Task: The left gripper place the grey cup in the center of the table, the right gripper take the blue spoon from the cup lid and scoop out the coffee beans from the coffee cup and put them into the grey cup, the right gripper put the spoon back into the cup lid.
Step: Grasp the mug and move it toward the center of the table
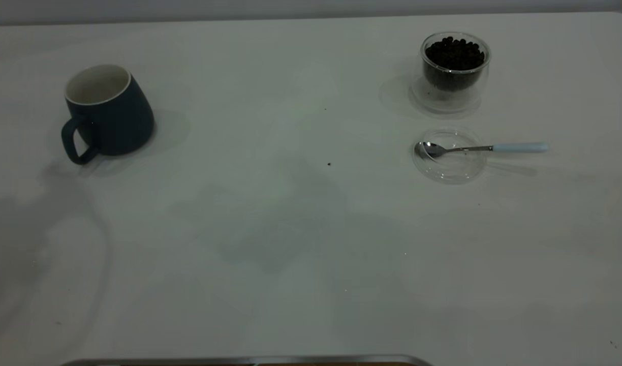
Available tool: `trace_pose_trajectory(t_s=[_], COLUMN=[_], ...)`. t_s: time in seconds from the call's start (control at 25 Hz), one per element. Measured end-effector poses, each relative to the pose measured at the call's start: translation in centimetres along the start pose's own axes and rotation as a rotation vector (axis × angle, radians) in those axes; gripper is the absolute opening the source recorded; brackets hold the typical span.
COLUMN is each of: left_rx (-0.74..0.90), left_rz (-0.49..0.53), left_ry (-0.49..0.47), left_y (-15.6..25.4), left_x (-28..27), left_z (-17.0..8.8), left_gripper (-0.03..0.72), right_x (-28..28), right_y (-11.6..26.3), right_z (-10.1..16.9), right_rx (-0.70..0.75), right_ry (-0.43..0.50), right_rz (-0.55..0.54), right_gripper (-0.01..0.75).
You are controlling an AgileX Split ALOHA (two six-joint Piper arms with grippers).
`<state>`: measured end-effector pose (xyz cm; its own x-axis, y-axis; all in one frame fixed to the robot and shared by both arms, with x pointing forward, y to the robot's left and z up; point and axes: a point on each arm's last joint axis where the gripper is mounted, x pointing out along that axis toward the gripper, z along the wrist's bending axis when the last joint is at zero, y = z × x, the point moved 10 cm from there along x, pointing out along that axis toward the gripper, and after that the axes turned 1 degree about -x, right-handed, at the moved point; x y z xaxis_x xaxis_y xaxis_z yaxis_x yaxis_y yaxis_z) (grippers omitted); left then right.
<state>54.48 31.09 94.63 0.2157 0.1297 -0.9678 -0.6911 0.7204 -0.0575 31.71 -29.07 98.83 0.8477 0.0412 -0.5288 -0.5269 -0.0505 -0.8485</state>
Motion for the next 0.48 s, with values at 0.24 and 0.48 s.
trace_pose_trajectory(t_s=[0.24,0.48], left_rx=[0.189,0.366], left_rz=[0.064,0.07], left_ry=[-0.065,-0.134], left_y=[-1.8,-3.7], left_x=[6.7,13.2], left_z=[2.7,4.4], left_gripper=[0.555,0.555], right_x=[0.0,0.0], right_y=[0.0,0.0], right_z=[0.0,0.0], right_rx=[0.0,0.0], right_ry=[0.0,0.0], right_rz=[0.0,0.0], right_gripper=[0.24,0.24])
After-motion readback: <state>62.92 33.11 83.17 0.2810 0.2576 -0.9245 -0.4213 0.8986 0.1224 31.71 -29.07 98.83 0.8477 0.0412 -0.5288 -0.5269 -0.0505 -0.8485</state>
